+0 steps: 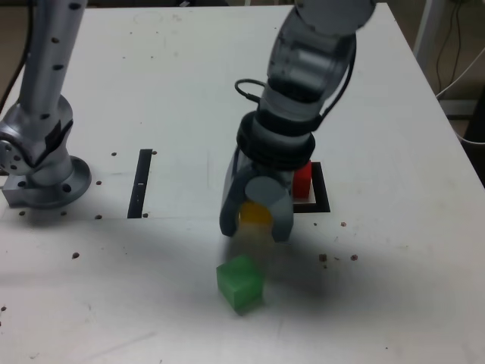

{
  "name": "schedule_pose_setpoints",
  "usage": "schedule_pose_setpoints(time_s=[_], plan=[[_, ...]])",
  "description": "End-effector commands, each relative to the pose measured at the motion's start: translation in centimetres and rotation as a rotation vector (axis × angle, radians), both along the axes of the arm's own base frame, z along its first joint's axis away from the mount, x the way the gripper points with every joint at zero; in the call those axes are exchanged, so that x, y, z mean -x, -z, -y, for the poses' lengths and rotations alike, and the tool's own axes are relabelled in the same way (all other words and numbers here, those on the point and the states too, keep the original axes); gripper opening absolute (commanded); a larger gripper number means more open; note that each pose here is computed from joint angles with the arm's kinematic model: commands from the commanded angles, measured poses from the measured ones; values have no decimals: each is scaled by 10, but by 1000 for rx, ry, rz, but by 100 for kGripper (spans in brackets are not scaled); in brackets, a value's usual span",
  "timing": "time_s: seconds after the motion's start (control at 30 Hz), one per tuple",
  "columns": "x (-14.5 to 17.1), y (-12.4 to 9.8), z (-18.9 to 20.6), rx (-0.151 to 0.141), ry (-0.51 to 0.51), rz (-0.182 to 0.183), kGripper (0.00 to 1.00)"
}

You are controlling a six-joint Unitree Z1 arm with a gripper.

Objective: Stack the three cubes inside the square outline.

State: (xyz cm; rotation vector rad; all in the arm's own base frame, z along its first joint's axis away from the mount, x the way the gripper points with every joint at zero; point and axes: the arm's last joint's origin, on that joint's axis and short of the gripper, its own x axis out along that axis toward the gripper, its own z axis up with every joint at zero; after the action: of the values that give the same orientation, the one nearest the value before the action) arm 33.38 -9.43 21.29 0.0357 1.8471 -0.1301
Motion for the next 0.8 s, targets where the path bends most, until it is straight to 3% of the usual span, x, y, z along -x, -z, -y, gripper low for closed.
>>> schedule_pose_setpoints(time_s=[0.0, 0.47, 0.77], plan=[[5, -10, -1, -2, 3, 12, 37], [11, -78, -14, -65, -2, 78, 37], [-8, -84, -35, -36, 38, 68, 37]])
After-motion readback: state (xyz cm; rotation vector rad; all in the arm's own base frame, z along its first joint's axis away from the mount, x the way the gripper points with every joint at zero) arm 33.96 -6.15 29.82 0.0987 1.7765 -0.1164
